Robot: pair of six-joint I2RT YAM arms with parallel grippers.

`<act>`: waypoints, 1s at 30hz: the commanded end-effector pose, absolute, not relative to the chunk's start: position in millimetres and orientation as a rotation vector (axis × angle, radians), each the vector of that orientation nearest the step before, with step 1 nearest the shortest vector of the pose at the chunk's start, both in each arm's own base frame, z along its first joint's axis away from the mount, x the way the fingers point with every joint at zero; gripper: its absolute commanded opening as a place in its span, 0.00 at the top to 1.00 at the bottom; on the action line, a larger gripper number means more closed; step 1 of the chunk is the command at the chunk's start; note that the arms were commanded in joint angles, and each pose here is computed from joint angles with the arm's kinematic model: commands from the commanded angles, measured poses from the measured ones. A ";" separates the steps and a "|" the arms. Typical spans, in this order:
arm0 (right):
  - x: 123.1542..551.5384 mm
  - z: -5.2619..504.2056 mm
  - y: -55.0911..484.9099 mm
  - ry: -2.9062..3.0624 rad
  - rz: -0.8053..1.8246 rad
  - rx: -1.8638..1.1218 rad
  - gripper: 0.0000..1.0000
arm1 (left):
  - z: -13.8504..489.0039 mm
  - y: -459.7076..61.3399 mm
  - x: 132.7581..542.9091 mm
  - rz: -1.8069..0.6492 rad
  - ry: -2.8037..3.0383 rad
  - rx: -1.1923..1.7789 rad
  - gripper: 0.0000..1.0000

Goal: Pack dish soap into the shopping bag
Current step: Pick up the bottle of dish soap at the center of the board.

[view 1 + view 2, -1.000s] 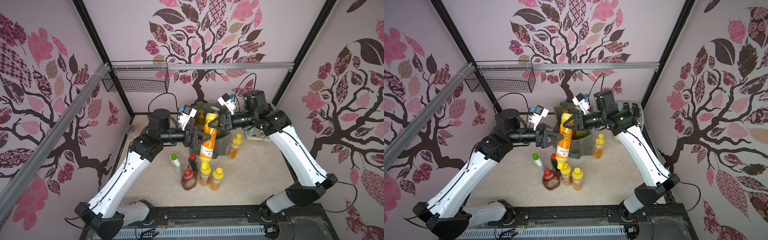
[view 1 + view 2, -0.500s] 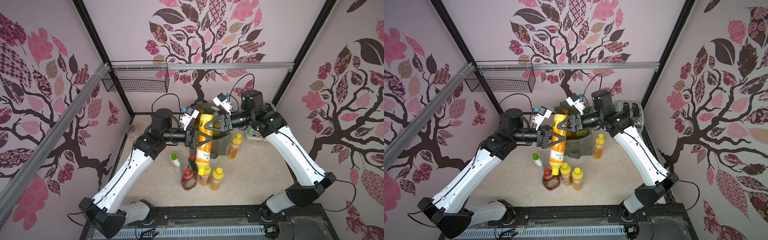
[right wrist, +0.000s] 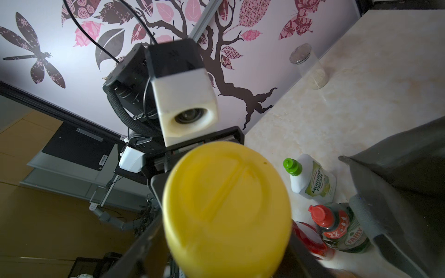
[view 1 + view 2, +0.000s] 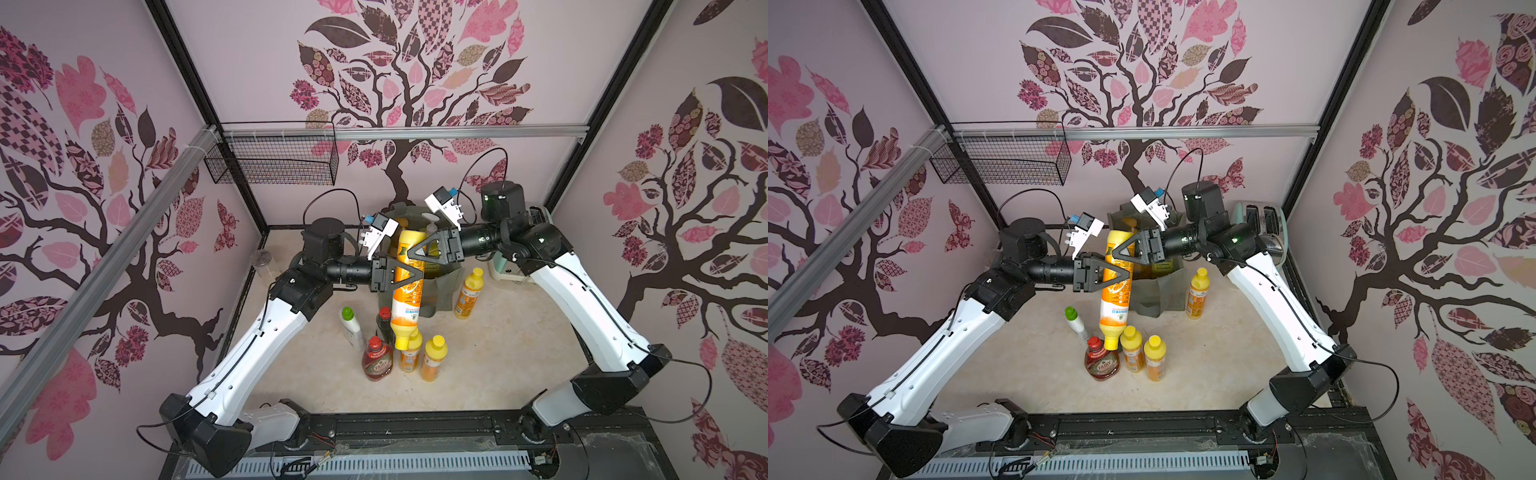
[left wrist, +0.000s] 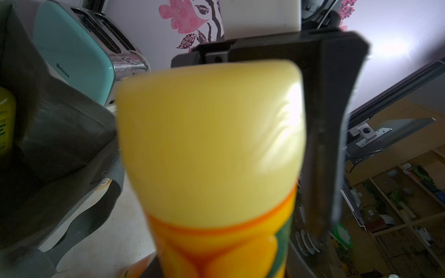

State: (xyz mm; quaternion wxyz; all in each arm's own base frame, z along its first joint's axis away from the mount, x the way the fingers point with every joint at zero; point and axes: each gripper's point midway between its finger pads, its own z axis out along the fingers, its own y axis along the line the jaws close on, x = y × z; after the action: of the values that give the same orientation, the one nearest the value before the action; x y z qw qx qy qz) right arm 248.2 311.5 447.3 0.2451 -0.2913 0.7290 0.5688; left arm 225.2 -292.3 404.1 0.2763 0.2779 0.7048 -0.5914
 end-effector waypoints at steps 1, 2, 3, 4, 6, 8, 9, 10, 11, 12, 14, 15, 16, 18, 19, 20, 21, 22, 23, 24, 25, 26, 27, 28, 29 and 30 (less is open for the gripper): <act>244.5 483.0 289.5 1.839 1.340 -0.771 0.00 | 414.9 -282.4 232.4 -1.602 1.899 0.643 0.76; 247.5 484.5 282.7 1.813 1.273 -0.746 0.00 | 416.5 -279.3 235.4 -1.612 1.907 0.606 0.77; 249.8 487.1 274.3 1.768 1.201 -0.714 0.00 | 418.3 -275.9 238.1 -1.621 1.914 0.566 0.79; 252.3 490.3 263.8 1.718 1.124 -0.674 0.00 | 419.5 -272.4 241.1 -1.629 1.922 0.527 0.80; 251.3 492.4 244.7 1.618 0.999 -0.628 0.00 | 422.6 -265.9 243.7 -1.647 1.937 0.466 0.81; 243.9 491.1 230.5 1.501 0.909 -0.627 0.00 | 425.8 -261.3 245.0 -1.677 1.958 0.413 0.82; 237.4 491.2 224.8 1.430 0.869 -0.645 0.00 | 428.5 -258.7 245.8 -1.695 1.966 0.382 0.83; 233.1 488.5 221.2 1.382 0.843 -0.654 0.00 | 431.0 -256.5 247.1 -1.710 1.975 0.351 0.83; 229.1 486.3 218.6 1.339 0.821 -0.664 0.00 | 433.2 -254.9 247.4 -1.734 1.990 0.316 0.85; 227.0 484.5 217.3 1.316 0.798 -0.680 0.00 | 435.5 -252.9 248.4 -1.759 2.003 0.280 0.86; 229.9 479.0 219.0 1.319 0.757 -0.714 0.00 | 441.2 -247.9 250.3 -1.831 2.020 0.207 0.89; 232.6 476.0 220.4 1.318 0.734 -0.732 0.00 | 444.0 -244.6 251.2 -1.884 2.027 0.166 0.90; 234.2 473.7 222.4 1.306 0.711 -0.756 0.00 | 448.0 -240.2 253.4 -1.930 2.022 0.129 0.91; 236.3 467.5 227.7 1.254 0.643 -0.809 0.00 | 453.0 -241.9 257.0 -2.018 1.989 0.078 0.93; 235.6 463.1 230.9 1.218 0.606 -0.850 0.00 | 444.4 -245.5 261.5 -2.052 2.011 0.028 0.94; 234.4 459.2 234.0 1.170 0.570 -0.881 0.00 | 435.6 -249.7 266.9 -2.115 2.032 -0.045 0.98; 233.7 454.7 236.2 1.125 0.541 -0.906 0.00 | 435.8 -249.1 273.1 -2.181 1.980 -0.095 1.00; 231.7 449.2 238.6 1.085 0.512 -0.944 0.00 | 443.2 -244.5 278.3 -2.238 1.915 -0.140 1.00; 230.2 441.9 241.6 1.052 0.488 -0.984 0.00 | 449.1 -238.0 284.2 -2.267 1.861 -0.179 1.00; 228.0 437.4 243.1 1.025 0.482 -1.004 0.00 | 455.0 -231.7 289.0 -2.271 1.822 -0.211 1.00; 226.4 436.6 243.5 1.005 0.479 -1.006 0.00 | 459.7 -228.2 291.9 -2.268 1.803 -0.229 1.00; 223.3 432.8 245.5 0.979 0.478 -1.027 0.00 | 465.5 -225.5 294.4 -2.265 1.781 -0.250 1.00; 220.1 429.0 248.1 0.950 0.479 -1.050 0.00 | 473.1 -223.9 295.5 -2.269 1.757 -0.261 1.00; 218.3 426.7 249.9 0.931 0.483 -1.063 0.00 | 480.4 -222.5 295.9 -2.274 1.736 -0.268 1.00; 215.9 424.9 252.4 0.905 0.483 -1.084 0.00 | 487.3 -221.0 296.9 -2.279 1.715 -0.282 1.00; 213.4 422.7 255.1 0.879 0.485 -1.108 0.00 | 493.9 -219.3 297.8 -2.286 1.692 -0.297 1.00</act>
State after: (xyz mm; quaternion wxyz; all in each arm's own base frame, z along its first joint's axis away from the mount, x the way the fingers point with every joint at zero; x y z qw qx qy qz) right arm 235.1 251.9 388.4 0.6848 -0.4703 0.5024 0.2398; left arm 321.5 -230.0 406.2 0.0822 -0.1618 0.6555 -0.7331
